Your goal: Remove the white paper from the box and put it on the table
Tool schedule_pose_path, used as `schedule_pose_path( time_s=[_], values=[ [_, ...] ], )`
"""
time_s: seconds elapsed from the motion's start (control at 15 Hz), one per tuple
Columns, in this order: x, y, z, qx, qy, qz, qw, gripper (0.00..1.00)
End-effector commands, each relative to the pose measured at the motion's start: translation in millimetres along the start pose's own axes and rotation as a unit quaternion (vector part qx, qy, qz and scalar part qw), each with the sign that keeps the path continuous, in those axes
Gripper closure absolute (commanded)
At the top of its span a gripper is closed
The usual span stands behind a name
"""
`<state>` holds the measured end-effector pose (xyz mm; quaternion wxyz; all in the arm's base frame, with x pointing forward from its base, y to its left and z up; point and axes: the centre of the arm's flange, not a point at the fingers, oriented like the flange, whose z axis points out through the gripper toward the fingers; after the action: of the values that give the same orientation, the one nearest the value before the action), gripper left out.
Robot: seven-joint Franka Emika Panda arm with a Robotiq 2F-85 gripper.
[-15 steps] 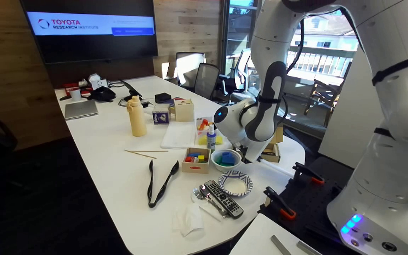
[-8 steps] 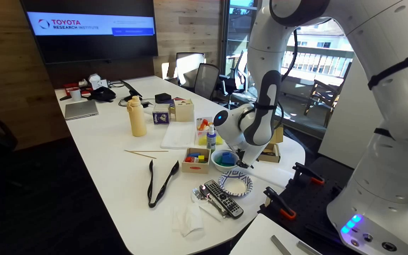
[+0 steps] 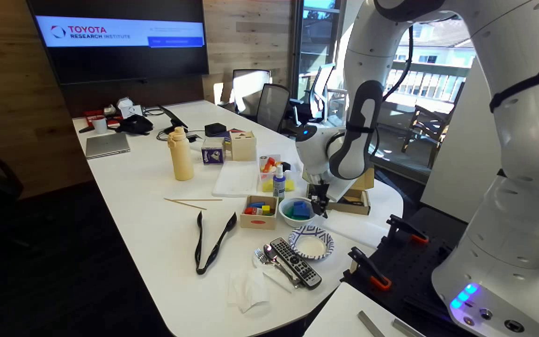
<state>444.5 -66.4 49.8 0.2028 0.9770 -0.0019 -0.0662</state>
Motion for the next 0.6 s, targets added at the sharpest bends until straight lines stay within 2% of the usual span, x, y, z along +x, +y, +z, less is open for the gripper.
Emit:
schedule_pose_path(
  time_s=[0.0,0.33,0.53],
  values=[
    [7,50,-41,0.037,-0.005,0.004,0.9993,0.0],
    [32,86,-53,0.078,-0.009,0.016,0.9968,0.0],
    [26,90,-61,0.088,-0.008,0.01,0.9961,0.0]
  ],
)
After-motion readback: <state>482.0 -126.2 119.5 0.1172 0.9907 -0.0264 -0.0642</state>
